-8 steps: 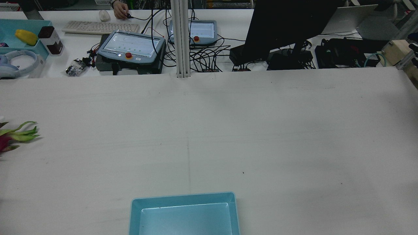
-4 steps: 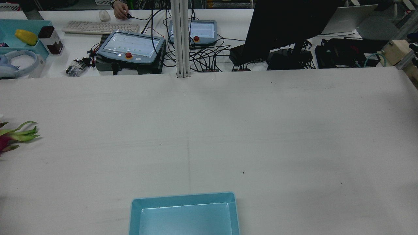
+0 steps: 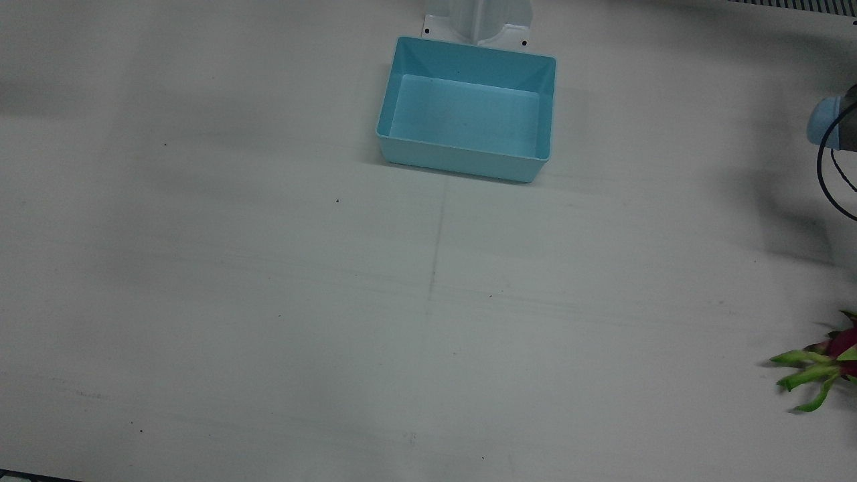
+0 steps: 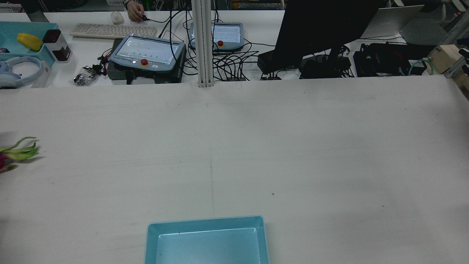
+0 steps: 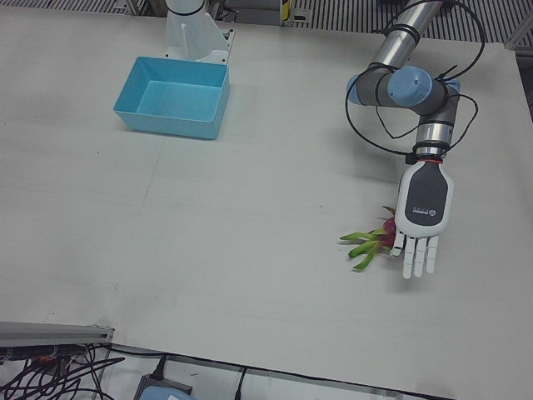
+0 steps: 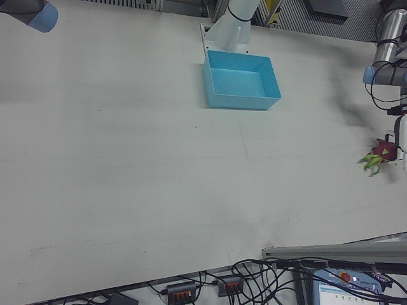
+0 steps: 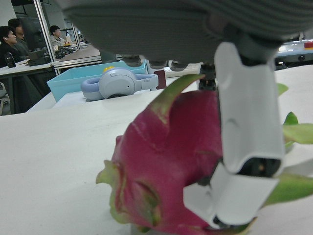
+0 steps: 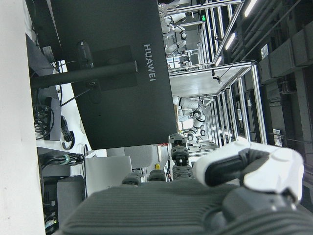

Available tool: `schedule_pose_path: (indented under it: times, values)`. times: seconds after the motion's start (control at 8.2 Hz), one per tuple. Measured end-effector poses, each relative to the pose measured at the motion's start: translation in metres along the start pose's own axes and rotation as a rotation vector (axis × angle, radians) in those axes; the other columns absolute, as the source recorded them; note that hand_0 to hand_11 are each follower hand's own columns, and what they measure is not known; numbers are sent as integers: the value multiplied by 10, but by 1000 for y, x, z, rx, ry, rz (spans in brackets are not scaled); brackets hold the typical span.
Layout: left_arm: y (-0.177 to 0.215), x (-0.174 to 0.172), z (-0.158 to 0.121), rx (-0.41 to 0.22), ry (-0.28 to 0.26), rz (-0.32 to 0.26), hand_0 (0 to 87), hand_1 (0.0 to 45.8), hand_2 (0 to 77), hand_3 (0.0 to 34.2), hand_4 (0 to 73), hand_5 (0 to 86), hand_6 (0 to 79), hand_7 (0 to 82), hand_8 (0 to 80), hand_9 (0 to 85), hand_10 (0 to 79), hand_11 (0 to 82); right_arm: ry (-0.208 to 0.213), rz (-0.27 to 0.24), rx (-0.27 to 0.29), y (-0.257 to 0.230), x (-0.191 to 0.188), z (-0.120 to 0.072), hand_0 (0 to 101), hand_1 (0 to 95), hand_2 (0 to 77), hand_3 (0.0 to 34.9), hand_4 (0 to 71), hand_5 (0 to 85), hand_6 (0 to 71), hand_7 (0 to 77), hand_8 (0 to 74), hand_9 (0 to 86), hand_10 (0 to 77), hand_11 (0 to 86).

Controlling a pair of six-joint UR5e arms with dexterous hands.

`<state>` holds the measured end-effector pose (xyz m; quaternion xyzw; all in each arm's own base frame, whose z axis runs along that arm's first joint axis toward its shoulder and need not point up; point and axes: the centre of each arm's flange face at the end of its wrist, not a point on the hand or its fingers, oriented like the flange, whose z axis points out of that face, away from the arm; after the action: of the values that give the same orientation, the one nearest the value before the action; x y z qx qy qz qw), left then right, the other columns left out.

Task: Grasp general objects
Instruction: 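Close the left hand fingers around the dragon fruit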

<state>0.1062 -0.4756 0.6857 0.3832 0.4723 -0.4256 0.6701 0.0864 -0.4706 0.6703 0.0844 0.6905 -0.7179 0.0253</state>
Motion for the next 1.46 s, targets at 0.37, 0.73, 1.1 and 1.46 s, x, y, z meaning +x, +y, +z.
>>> schedule_pose_path:
  times: [0.37,0.73,1.1,1.46]
  values:
    - [-2,3,0,8,10,-2,506,0,180,0,22,709,0,11,11,5,11,11,0,0,0,0,0,0,0,387,774,0,0,5,0,0,0,11,0,0]
    - [-2,3,2,12,30,-6,505,0,120,0,109,698,0,11,11,5,11,11,-1,0,-1,0,0,0,0,387,774,0,0,5,0,0,0,11,0,0]
    - [-2,3,3,12,48,-9,795,0,114,0,218,714,0,11,11,5,11,11,0,0,-1,0,0,0,0,387,774,0,0,5,0,0,0,11,0,0]
    - [-1,2,3,12,54,-10,795,0,120,0,245,764,289,284,11,5,11,11,-1,0,0,0,0,0,0,387,774,0,0,5,0,0,0,11,0,0]
